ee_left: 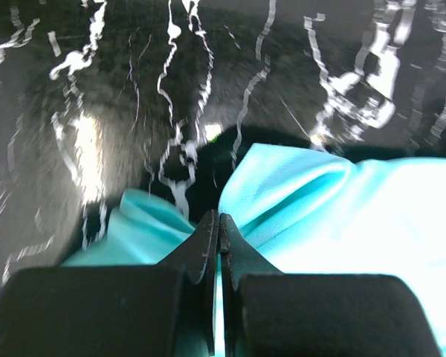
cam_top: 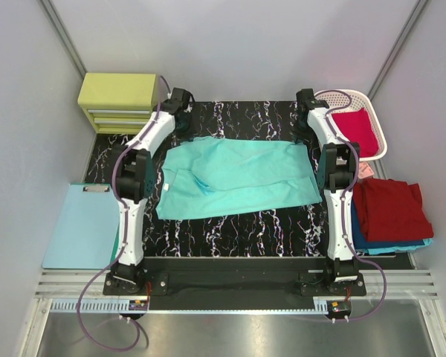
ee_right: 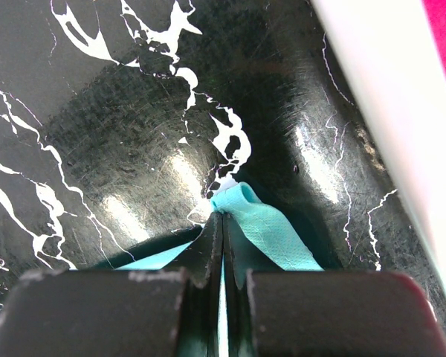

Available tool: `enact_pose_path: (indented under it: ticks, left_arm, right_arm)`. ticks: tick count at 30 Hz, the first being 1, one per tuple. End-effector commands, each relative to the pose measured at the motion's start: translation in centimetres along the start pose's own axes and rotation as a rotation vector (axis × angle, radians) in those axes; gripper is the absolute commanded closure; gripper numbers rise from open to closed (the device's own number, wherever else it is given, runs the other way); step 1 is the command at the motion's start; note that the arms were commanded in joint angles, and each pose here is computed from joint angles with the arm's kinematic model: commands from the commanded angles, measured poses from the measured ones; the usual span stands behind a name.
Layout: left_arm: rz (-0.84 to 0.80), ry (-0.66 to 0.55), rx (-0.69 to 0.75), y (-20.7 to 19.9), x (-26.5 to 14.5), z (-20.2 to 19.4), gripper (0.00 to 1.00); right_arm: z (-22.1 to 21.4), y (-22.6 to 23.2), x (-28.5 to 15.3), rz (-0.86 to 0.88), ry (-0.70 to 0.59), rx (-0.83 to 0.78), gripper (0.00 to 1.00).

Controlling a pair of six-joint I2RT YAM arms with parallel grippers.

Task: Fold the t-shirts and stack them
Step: Grap the side of the flattened tshirt furthest away from the robot with both arms, then fold the other side of the tshirt into a rectangle

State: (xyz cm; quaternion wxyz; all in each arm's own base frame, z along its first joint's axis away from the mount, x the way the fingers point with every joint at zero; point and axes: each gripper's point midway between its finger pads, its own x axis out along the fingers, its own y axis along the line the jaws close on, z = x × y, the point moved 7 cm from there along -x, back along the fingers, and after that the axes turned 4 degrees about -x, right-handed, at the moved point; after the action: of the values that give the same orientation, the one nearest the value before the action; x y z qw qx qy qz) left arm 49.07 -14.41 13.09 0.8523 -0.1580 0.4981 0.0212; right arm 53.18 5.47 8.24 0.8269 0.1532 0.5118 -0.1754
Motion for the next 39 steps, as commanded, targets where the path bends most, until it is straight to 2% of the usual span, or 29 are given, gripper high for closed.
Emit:
enact_pose_path:
  ticks: [1, 12, 19, 26, 32, 39]
  left_arm:
    - [-0.038, -0.142, 0.016, -1.6, -6.8, 1.9, 1.00]
    - [0.007, -0.223, 0.031, -1.2, -11.3, 1.2, 1.00]
    - [0.016, -0.277, 0.032, -0.5, -14.0, 0.9, 1.00]
    - [-0.042, -0.359, 0.038, -2.2, -16.2, 3.6, 1.00]
    - [-0.063, -0.361, 0.055, -3.1, -15.8, 4.7, 1.00]
    - [-0.060, -0.269, 0.071, -3.3, -11.9, 3.7, 1.00]
  right_arm:
    - [0.9, 0.0, -2.2, 0.004, -0.030, 0.007, 1.00]
    - [1.8, 0.1, -3.9, 0.009, -0.062, 0.019, 1.00]
    - [3.8, -0.3, -9.4, 0.038, -0.163, 0.033, 1.00]
    - [5.0, -0.7, -13.8, 0.063, -0.247, 0.044, 1.00]
    - [4.6, -1.3, -15.0, 0.069, -0.259, 0.042, 1.00]
    - [2.8, -2.4, -14.3, 0.037, -0.240, 0.034, 1.00]
